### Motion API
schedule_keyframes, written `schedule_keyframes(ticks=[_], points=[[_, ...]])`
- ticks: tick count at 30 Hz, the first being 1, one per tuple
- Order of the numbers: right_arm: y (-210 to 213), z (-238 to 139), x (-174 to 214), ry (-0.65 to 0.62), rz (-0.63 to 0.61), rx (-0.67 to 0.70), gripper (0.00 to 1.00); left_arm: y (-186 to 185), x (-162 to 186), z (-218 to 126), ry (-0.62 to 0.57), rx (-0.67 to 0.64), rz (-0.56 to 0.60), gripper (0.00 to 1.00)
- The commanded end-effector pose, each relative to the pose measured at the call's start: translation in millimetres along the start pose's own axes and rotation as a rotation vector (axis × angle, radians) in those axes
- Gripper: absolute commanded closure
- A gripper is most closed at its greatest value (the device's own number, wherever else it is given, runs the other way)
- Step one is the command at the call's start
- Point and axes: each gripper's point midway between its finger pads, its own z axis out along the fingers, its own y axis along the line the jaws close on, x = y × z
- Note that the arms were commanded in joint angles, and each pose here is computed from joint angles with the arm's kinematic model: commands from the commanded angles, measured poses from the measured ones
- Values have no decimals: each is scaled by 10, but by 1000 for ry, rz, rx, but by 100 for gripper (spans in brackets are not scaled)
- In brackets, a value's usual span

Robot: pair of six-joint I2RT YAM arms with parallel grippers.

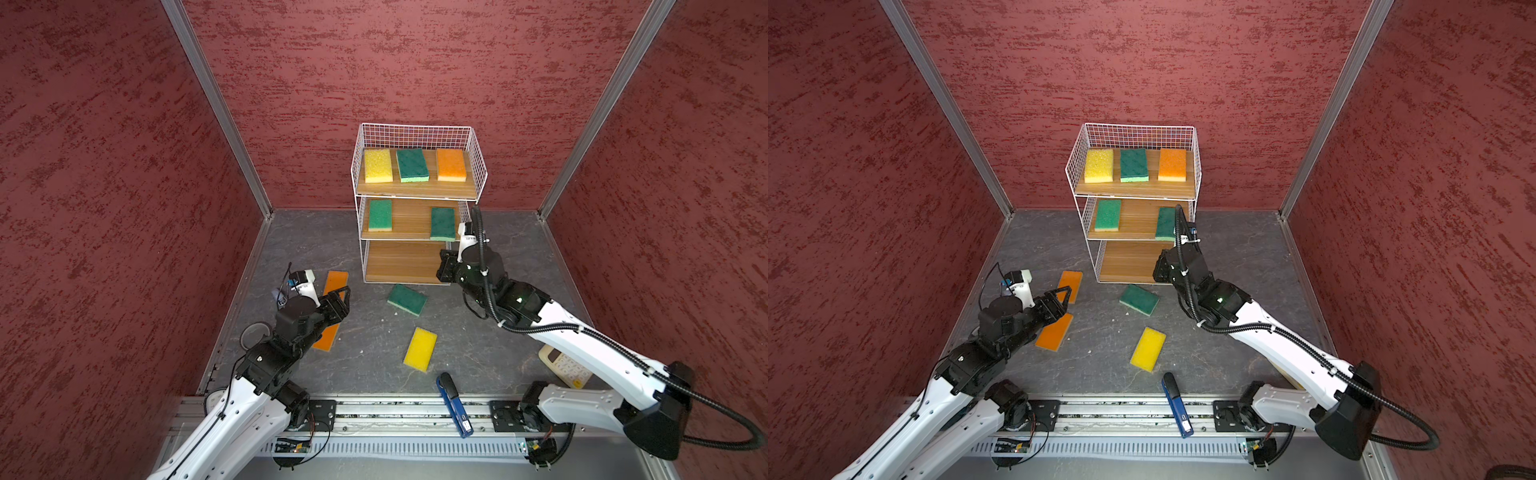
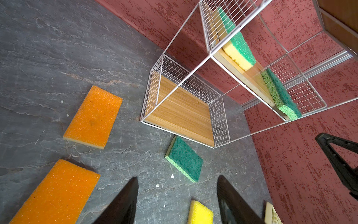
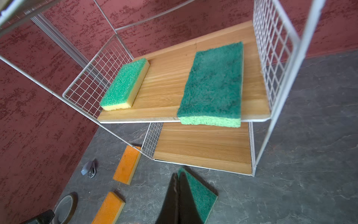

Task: Place and organize the cleaning sponges onto the shelf

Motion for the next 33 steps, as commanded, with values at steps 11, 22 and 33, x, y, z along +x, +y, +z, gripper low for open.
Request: schedule_keyframes(ticks=[11,22,33], points=[[22,194,-284,-60,80,-23,100,-59,-75,16,-36,32,-36,35],[-84,360,-391,-86,90,25,100,-115,-151,-3,-58,56,-35,35],[-220,393,-466,-127,82,94,100,-93,-191,-30,-72,51,-45,35]])
